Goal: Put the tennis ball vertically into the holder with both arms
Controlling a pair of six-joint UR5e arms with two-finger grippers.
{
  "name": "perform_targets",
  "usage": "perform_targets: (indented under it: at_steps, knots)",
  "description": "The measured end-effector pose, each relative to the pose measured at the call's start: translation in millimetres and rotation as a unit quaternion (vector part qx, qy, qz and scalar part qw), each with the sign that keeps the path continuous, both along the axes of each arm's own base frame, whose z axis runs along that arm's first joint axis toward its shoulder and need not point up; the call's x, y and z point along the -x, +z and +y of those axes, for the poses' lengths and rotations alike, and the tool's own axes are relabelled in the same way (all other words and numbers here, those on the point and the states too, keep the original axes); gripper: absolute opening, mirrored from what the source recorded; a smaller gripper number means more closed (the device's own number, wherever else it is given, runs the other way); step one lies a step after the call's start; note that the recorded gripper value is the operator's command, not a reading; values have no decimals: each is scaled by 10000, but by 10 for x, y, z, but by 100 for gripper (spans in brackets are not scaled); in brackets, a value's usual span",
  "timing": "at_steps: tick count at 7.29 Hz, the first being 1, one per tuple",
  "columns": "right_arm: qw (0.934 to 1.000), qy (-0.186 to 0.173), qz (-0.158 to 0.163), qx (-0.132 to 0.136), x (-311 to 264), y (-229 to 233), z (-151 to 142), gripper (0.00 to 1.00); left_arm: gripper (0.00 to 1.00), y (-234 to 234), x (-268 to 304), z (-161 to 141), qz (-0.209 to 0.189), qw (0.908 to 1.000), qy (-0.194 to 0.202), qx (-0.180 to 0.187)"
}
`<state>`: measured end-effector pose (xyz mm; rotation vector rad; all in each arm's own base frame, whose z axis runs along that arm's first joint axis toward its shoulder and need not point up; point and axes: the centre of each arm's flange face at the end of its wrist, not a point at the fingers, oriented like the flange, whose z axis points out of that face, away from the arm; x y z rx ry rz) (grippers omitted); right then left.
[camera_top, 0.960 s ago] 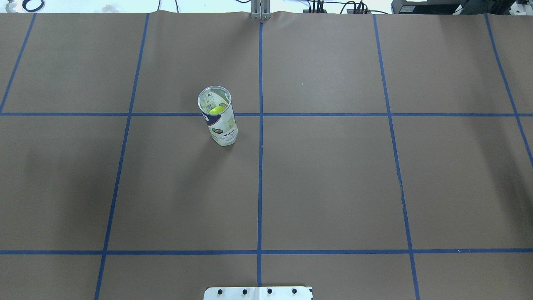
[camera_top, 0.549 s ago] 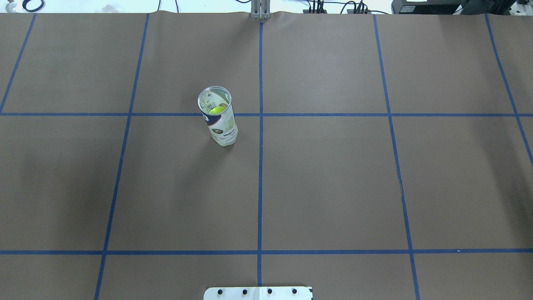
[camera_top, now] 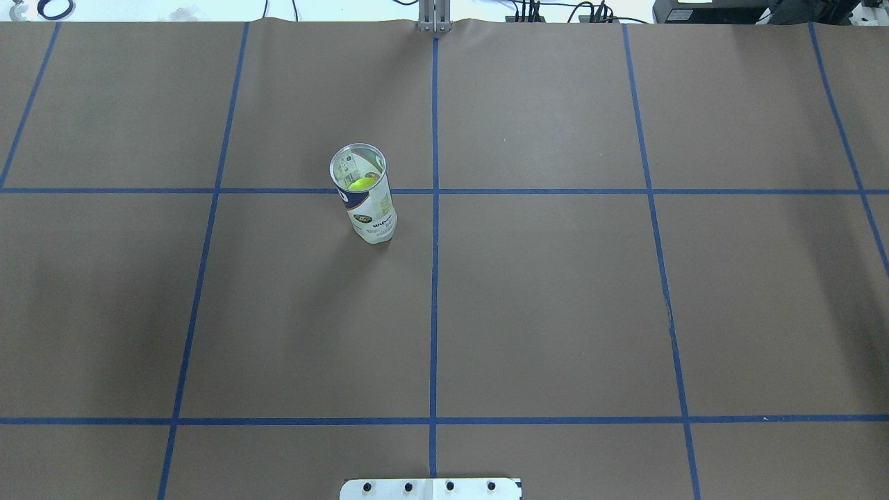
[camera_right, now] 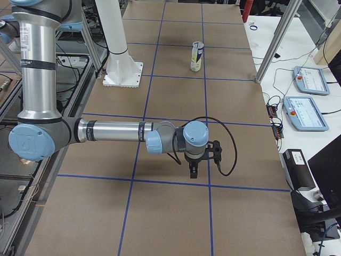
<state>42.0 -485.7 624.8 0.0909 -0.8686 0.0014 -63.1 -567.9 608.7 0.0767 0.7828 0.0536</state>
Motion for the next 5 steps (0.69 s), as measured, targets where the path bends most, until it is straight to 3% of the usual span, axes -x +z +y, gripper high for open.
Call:
perform_targets:
  at_steps: [5]
  knots:
    - [9991, 93, 381, -169, -74, -117, -152, 99, 100, 0, 46, 10, 1, 10000, -38, 5]
